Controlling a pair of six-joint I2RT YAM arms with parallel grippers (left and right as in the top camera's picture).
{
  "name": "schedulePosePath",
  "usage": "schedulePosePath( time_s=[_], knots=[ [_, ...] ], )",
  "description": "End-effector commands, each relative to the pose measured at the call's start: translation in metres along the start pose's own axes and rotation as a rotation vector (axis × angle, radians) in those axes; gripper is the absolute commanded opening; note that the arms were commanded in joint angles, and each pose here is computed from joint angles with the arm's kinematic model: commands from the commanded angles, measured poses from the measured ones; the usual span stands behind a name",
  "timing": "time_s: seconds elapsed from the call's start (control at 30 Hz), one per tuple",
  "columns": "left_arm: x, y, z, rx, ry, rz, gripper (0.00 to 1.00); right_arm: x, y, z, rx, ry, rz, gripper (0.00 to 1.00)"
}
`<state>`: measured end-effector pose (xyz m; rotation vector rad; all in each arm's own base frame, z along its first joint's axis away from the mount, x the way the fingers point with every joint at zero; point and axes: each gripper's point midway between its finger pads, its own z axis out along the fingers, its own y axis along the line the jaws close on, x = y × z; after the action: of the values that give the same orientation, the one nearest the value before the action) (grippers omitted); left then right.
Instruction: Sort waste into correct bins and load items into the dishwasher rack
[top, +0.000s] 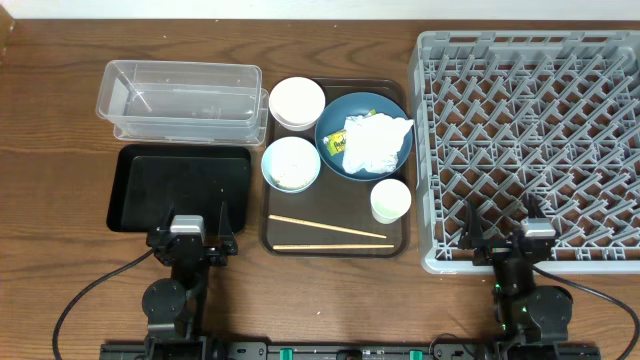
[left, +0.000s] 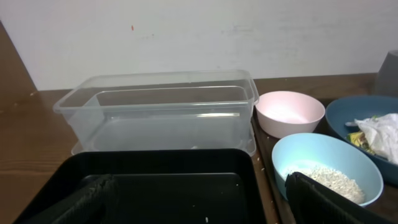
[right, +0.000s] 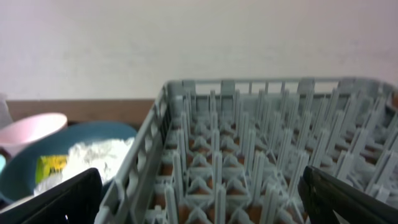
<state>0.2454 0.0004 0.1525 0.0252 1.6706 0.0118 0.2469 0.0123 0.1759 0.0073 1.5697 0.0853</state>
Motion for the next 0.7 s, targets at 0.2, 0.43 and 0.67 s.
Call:
schedulePosePath(
  time_s=[0.2,0.43,0.67],
  knots=[
    [-0.021,-0.006,-0.006,0.038,-0.024,-0.091,0.88,-0.025,0.002,-0.002,-0.007,-0.104,-0.011,0.99],
    [-0.061,-0.005,-0.01,0.039,-0.023,-0.094,0.88,-0.04,0.009,-0.004,-0.038,-0.14,-0.036,0.99],
    [-0.094,-0.006,0.01,0.052,0.091,-0.1,0.88,-0.06,0.017,-0.008,-0.078,-0.137,-0.062,0.99]
  ],
)
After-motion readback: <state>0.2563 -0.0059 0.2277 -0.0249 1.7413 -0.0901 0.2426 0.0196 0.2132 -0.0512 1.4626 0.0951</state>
